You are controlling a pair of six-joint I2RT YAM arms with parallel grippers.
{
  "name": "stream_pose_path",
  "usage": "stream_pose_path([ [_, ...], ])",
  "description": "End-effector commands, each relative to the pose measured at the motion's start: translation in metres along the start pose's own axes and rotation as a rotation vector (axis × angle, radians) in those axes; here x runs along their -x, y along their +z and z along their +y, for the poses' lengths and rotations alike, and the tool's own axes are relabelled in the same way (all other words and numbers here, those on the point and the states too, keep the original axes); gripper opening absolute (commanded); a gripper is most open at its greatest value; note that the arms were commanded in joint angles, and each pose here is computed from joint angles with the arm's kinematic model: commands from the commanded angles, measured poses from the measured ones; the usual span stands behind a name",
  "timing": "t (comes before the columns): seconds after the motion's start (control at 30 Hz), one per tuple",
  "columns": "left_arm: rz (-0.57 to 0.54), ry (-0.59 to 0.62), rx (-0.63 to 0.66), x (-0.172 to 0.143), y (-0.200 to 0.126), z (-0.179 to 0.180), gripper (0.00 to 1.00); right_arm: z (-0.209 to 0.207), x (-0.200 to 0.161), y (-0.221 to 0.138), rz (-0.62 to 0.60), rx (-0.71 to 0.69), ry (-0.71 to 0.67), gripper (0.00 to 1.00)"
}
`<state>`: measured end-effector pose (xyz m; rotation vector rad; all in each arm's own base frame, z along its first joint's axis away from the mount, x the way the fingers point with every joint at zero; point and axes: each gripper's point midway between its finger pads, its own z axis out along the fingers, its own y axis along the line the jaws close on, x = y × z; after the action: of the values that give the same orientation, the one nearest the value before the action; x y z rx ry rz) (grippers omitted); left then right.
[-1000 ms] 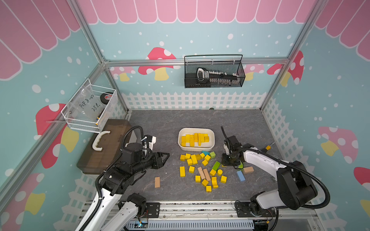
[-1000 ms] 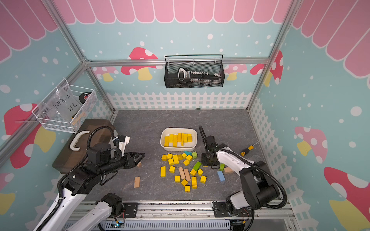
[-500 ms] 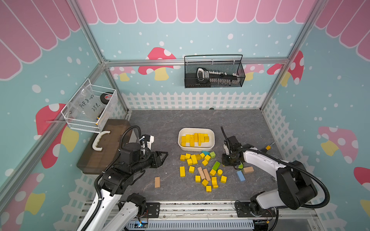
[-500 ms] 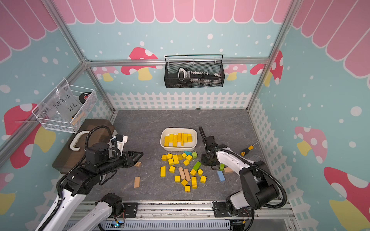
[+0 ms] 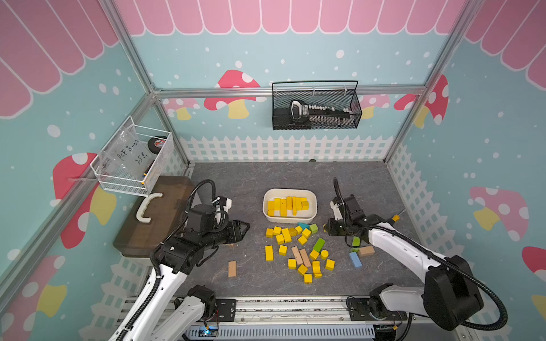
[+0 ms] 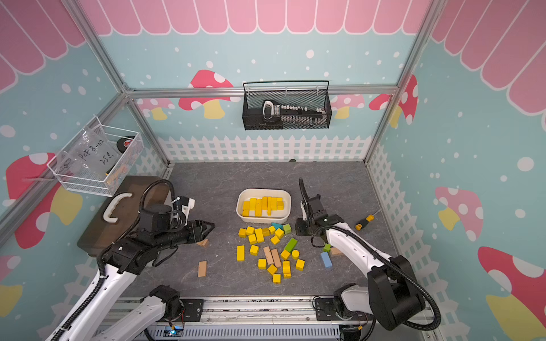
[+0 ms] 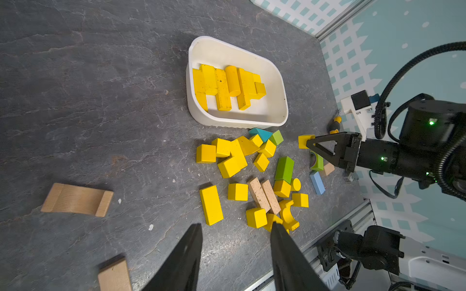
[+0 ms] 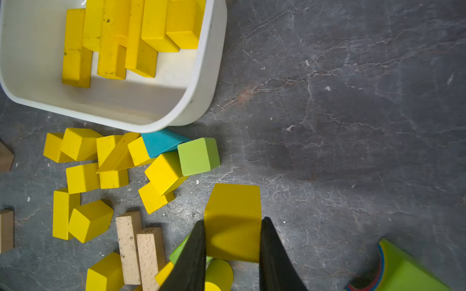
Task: Pick out the yellow building blocks
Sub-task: Pick up the building block from the center of the board, then place the building block in the storage box.
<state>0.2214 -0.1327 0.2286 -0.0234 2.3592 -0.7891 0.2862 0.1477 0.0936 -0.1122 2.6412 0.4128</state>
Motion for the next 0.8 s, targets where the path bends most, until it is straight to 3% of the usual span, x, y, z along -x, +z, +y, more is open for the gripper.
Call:
stream_pose_path([
  [0.0,0.023,0.002,0.019,-0.001,0.008,0.006,0.47,0.016,0.017,-0.002,-0.033,0.054,0.002,0.23],
  [0.17,0.045,-0.003,0.020,-0.002,0.011,0.005,0.47,0.020,0.038,-0.006,-0.068,0.041,-0.009,0.23],
  [0.77,-0.099,0.011,-0.027,0.012,-0.018,-0.001,0.49,0.041,0.096,-0.013,-0.047,0.020,-0.046,0.24],
])
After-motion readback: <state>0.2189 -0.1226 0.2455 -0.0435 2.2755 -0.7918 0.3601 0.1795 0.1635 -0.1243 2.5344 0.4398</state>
